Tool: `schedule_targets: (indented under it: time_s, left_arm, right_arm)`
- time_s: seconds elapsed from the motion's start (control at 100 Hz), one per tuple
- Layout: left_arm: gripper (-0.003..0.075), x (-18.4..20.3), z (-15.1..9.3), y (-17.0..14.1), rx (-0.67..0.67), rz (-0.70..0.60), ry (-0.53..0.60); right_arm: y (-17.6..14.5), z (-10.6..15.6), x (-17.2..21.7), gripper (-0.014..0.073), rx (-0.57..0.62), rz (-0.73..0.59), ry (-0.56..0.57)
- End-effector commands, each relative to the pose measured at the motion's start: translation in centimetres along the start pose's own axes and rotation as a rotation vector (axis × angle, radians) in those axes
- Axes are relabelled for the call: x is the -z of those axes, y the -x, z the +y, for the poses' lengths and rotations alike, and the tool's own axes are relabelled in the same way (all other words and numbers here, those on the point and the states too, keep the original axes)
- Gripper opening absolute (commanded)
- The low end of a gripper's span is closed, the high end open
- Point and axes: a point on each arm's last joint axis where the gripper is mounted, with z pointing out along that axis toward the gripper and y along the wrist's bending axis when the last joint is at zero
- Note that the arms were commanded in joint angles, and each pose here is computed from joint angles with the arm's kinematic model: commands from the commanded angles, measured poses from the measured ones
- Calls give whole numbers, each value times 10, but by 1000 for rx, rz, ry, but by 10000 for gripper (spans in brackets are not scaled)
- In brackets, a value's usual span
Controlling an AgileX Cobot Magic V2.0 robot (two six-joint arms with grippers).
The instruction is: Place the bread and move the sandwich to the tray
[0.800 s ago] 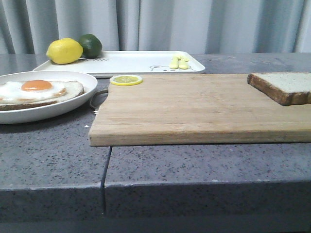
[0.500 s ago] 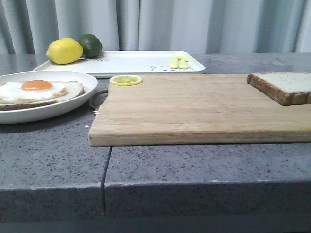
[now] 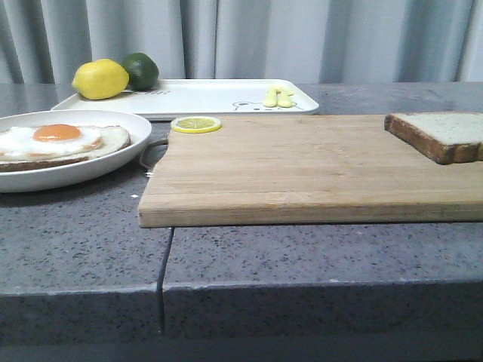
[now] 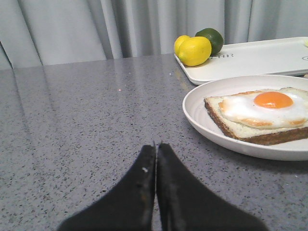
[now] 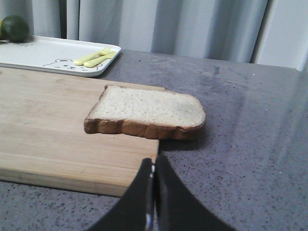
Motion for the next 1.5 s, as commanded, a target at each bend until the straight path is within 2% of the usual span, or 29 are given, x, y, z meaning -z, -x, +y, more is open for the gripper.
schedule_targets:
  time_s: [0.0,0.12,0.29,0.57,0.62,0.78,0.95,1.07,1.31,1.49]
  left_arm:
    - [-19,2,-1,4,17,-96,-15]
    - [-19,2,-1,6,17,-119,-16]
    - [-19,4,-1,14,35,-177,-21]
    - [-19,15,-1,58,146,-186,-37]
    - [-19,17,-1,72,158,-172,-42]
    - [-19,14,-2,108,158,-9,-47]
    - [-19,5,-2,143,151,147,-50]
    - [-19,-1,-2,166,148,210,-52]
    - [-19,-10,-3,179,155,305,-59]
    - [-19,-9,-7,176,195,349,-90]
  right_arm:
    - [9,0,1,-116,12,-99,-6]
    - [10,0,1,-116,13,-113,-6]
    - [19,0,3,-116,4,-206,-4]
    - [61,-3,14,-116,-40,-226,-6]
    - [72,-3,16,-116,-40,-197,-6]
    - [108,-5,16,-116,-41,-59,-6]
    - [145,-7,4,-116,-41,65,-5]
    - [167,-8,-8,-116,-42,158,-4]
    - [171,-8,-34,-116,-44,391,-1]
    - [169,-8,-40,-116,-43,412,0]
